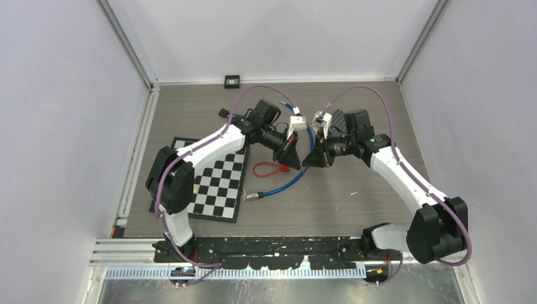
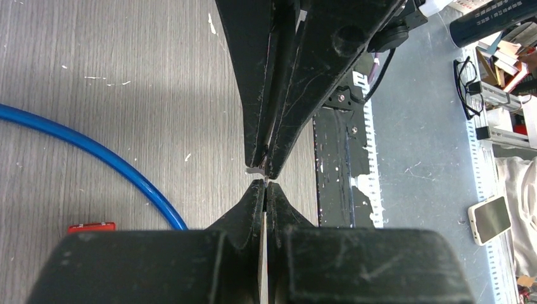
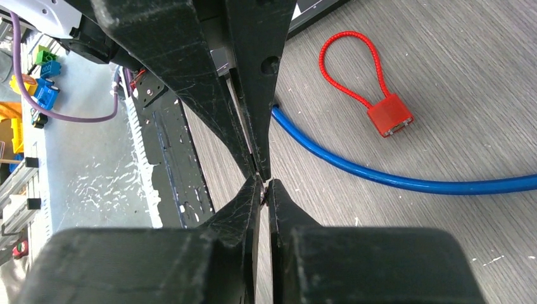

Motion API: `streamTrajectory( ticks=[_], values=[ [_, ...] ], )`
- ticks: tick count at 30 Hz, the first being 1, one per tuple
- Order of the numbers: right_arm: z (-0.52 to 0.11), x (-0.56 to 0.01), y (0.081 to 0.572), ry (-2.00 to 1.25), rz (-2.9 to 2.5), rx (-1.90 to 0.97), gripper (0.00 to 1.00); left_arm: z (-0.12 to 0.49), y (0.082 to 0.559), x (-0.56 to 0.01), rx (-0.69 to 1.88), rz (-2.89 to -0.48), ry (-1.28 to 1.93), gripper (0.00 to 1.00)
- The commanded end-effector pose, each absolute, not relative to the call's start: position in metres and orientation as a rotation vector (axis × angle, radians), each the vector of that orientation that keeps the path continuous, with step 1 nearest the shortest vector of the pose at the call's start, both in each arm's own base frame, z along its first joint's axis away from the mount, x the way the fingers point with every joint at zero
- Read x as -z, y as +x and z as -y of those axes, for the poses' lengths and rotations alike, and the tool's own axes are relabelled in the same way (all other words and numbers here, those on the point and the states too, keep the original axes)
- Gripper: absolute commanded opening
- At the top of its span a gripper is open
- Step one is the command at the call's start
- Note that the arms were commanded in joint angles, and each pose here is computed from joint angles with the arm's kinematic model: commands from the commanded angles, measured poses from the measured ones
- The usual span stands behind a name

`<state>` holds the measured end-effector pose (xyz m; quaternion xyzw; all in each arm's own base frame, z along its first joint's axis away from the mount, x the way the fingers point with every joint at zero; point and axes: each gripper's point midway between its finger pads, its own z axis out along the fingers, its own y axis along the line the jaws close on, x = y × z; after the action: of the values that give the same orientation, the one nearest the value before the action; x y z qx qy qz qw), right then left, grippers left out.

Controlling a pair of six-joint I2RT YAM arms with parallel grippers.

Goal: Unlock with the key

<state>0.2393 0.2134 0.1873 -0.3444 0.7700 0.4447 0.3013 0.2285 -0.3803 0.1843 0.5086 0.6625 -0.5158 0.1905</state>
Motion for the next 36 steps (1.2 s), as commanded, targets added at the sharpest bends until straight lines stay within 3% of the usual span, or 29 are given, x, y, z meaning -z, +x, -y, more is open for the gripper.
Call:
streamTrajectory(
  ticks=[1,6,25,26,31,34,36],
  values=[
    [-0.216,-0.201,0.243,-0.95,-1.985,-1.161,0.08,0.382,0.227,-0.209,1.447,-1.762,1.458,0.0],
    [-0.215,-0.202,0.242,-0.954,-1.986,-1.158,0.0,0.381,0.227,-0.207,1.433,-1.762,1.463,0.0],
    [-0.204,-0.2,0.237,-0.955,-2.025,-1.071,0.0,0.378,0.222,-0.207,1.449,-1.722,1.482,0.0],
    [-0.205,-0.201,0.236,-0.957,-2.022,-1.073,0.0,0.378,0.223,-0.208,1.444,-1.716,1.484,0.04],
    [-0.2,-0.203,0.231,-0.949,-2.037,-1.05,0.01,0.368,0.239,-0.212,1.286,-1.665,1.487,0.64],
    [-0.194,-0.202,0.231,-0.91,-2.076,-1.01,0.0,0.351,0.265,-0.202,1.072,-1.642,1.495,0.8],
    [-0.192,-0.203,0.231,-0.884,-2.093,-0.998,0.0,0.339,0.28,-0.186,0.921,-1.639,1.547,0.84]
  ],
)
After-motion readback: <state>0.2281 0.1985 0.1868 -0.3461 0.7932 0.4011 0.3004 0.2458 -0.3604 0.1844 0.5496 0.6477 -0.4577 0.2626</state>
